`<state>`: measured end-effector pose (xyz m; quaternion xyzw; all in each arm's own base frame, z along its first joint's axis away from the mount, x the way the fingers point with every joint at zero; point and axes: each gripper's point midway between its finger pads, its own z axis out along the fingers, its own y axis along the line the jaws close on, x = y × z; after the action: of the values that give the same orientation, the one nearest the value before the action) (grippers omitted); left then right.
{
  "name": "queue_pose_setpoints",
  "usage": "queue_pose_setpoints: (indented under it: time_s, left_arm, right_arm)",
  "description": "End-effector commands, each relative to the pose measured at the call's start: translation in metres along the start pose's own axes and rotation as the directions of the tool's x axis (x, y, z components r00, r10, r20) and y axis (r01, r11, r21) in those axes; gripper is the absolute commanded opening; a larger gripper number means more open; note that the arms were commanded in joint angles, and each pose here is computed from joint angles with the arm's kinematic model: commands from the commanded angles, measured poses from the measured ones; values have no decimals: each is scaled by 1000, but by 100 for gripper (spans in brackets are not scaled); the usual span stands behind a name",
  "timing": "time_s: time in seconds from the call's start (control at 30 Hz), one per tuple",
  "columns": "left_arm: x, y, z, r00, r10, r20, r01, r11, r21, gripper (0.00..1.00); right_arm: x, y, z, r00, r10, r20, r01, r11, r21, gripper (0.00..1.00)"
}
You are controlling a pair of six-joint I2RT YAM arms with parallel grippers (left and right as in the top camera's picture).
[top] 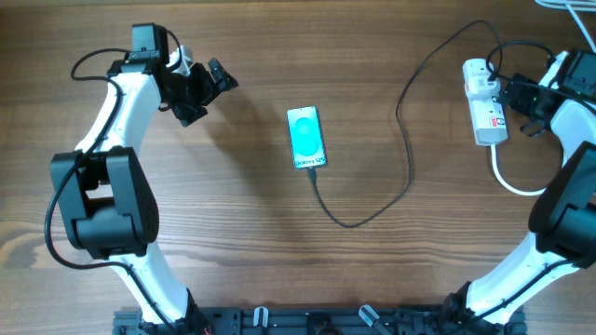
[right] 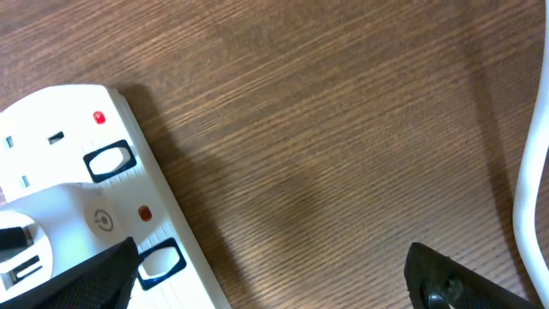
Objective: Plug charger to phone and switch on socket
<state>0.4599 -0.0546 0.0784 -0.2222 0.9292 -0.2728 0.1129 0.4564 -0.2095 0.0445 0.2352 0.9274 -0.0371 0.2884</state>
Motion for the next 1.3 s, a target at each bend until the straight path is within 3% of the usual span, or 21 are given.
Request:
queue_pose_setpoints:
  time_s: [0.0, 0.13, 1.27]
  left_arm:
    - [-3, -8, -7, 1000, 13, 15, -13, 1000, 18, 100]
    - [-3, -8, -7, 1000, 13, 15, -13, 1000, 18, 100]
    - [-3, -8, -7, 1000, 13, 15, -13, 1000, 18, 100]
  right_arm:
    - [17, 0, 11, 1000, -5, -30, 5, 1000, -13, 100]
    - [16, 13, 10, 1000, -6, -29, 3, 996, -91, 100]
    - [51, 19, 31, 988, 45, -149, -65, 990, -129, 100]
